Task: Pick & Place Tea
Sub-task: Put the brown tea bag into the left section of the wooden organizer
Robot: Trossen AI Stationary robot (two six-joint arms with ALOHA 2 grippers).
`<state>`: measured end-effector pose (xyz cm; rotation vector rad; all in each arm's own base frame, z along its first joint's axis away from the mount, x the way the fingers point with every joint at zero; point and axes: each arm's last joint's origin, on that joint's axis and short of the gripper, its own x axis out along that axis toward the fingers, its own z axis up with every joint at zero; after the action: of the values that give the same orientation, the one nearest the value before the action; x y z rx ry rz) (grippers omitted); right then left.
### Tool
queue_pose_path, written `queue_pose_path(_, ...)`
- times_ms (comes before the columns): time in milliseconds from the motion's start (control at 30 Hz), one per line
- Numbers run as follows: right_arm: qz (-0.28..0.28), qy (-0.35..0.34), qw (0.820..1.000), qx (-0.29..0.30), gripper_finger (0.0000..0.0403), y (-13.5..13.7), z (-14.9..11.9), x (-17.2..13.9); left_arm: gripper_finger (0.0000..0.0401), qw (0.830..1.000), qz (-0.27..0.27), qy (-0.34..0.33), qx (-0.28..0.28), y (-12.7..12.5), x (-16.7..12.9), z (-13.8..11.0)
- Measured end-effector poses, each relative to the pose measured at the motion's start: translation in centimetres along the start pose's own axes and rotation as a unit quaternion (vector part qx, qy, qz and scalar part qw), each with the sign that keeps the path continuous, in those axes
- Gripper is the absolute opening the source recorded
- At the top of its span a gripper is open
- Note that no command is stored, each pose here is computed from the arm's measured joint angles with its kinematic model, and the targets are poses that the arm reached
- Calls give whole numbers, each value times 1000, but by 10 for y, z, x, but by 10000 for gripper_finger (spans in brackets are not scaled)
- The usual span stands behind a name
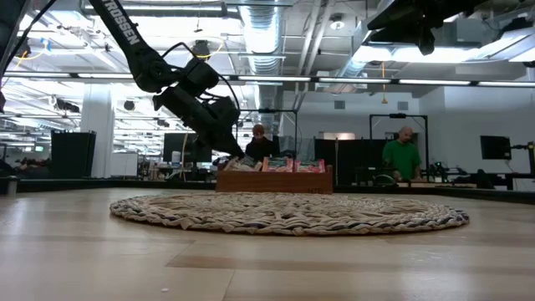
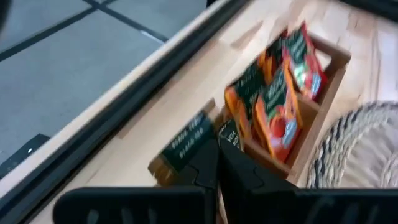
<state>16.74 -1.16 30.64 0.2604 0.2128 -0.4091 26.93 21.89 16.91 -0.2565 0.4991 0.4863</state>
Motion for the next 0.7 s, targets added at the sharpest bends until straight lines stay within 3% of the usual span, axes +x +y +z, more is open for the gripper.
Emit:
queue_pose_path(167, 0, 0, 1000, 0, 121, 0, 0, 0, 0, 1000, -1, -23, -9, 0, 0, 5)
queue_pose_path(700, 0, 0, 1000, 0, 121, 0, 0, 0, 0, 1000, 0, 22, -6, 0, 0, -4)
